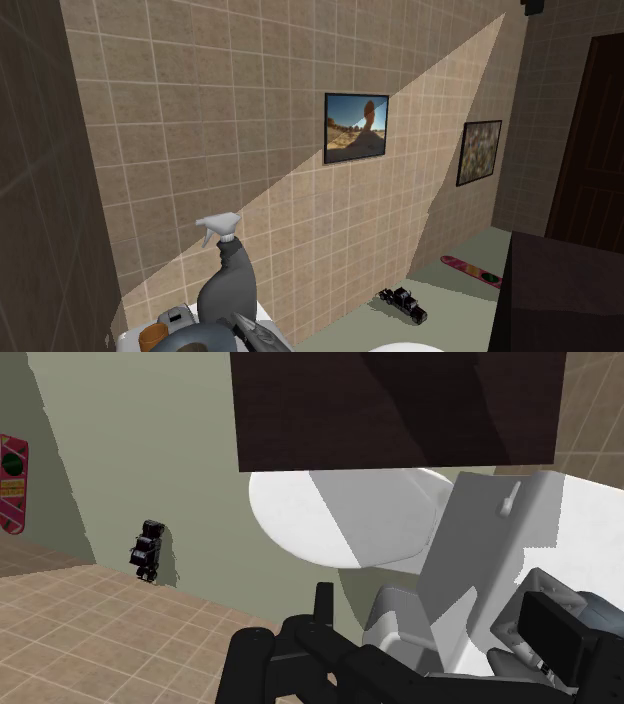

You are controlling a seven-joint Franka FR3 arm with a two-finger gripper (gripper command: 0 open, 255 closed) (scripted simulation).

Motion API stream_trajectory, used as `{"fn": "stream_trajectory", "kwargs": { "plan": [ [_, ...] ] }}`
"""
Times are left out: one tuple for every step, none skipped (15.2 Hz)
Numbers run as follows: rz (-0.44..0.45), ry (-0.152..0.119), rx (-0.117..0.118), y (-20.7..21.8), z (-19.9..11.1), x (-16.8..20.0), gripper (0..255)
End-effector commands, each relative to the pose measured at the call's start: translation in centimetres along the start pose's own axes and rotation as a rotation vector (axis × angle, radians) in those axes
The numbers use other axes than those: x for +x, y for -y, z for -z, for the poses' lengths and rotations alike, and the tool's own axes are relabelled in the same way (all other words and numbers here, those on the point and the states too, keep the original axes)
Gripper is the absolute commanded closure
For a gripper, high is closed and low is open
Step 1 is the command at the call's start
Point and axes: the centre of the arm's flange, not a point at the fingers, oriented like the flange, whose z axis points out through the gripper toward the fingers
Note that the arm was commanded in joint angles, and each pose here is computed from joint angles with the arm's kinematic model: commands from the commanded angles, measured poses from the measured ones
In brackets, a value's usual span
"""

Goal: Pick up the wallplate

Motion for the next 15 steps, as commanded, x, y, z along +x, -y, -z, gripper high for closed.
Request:
{"fn": "stream_trajectory", "kwargs": {
  "plan": [
    [0.000, 0.000, 0.000, 0.0, 0.0, 0.0, 0],
    [-0.003, -0.002, -0.011, 1.2, -0.7, 0.3, 0],
    [-0.006, -0.004, -0.021, 2.5, -1.4, 0.7, 0],
    [-0.008, -0.006, -0.032, 3.7, -2.1, 1.0, 0],
    [-0.011, -0.008, -0.043, 4.9, -2.8, 1.4, 0],
    [-0.014, -0.010, -0.053, 6.1, -3.6, 1.7, 0],
    [-0.017, -0.011, -0.064, 7.2, -4.3, 2.1, 0],
    [-0.020, -0.013, -0.075, 8.4, -5.1, 2.5, 0],
    [-0.023, -0.015, -0.085, 9.6, -5.9, 2.9, 0],
    [-0.025, -0.017, -0.096, 10.8, -6.6, 3.2, 0],
    [-0.028, -0.019, -0.107, 11.9, -7.4, 3.6, 0],
    [-0.031, -0.021, -0.117, 13.0, -8.2, 4.0, 0],
    [-0.034, -0.023, -0.128, 14.2, -9.1, 4.4, 0],
    [-0.037, -0.025, -0.139, 15.3, -9.9, 4.8, 0],
    [-0.040, -0.027, -0.149, 16.4, -10.7, 5.2, 0]
  ]
}}
